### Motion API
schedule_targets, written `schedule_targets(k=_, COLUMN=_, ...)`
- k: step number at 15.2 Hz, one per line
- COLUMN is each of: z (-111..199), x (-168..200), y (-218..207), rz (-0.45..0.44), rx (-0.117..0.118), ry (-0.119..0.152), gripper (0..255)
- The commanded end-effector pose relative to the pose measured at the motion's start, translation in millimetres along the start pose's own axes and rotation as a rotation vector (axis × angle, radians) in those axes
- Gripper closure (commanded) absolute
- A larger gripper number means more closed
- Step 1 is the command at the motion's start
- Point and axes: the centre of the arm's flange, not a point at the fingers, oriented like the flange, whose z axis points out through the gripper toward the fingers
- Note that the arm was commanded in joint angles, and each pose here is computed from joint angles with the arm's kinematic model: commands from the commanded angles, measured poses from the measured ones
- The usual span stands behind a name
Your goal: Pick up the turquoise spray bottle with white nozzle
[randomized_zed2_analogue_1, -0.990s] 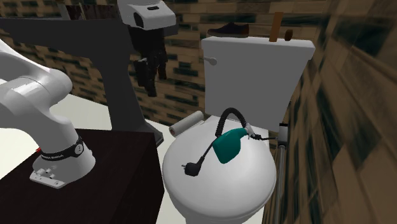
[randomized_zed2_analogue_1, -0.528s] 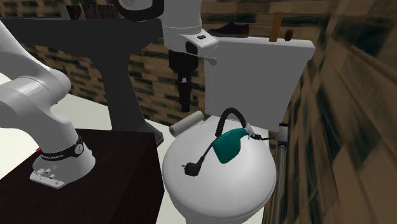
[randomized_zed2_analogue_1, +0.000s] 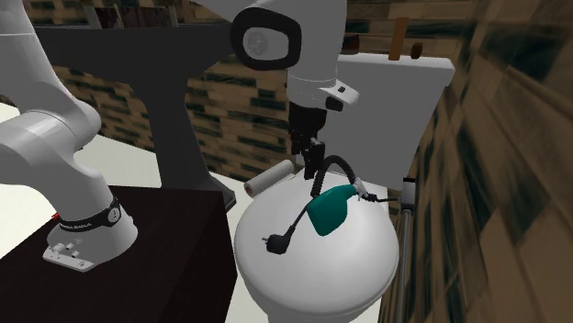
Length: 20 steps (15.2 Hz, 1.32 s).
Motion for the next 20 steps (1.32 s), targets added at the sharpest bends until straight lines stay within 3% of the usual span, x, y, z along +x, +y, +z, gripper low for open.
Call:
schedule_targets(k=1, z=15.1, x=27.2, y=-1.0, rz=-0.058, rx=-0.003, ry=-0.010, gripper=0)
schedule_targets(k=16, z=140.5, x=182.6, y=-54.2, rz=-0.478, rx=-0.033, ry=-0.084, gripper=0)
schedule_targets(k=20, z=156.5, x=183.0, y=-52.4, rz=-0.479, rx=-0.033, ry=-0.085, gripper=0)
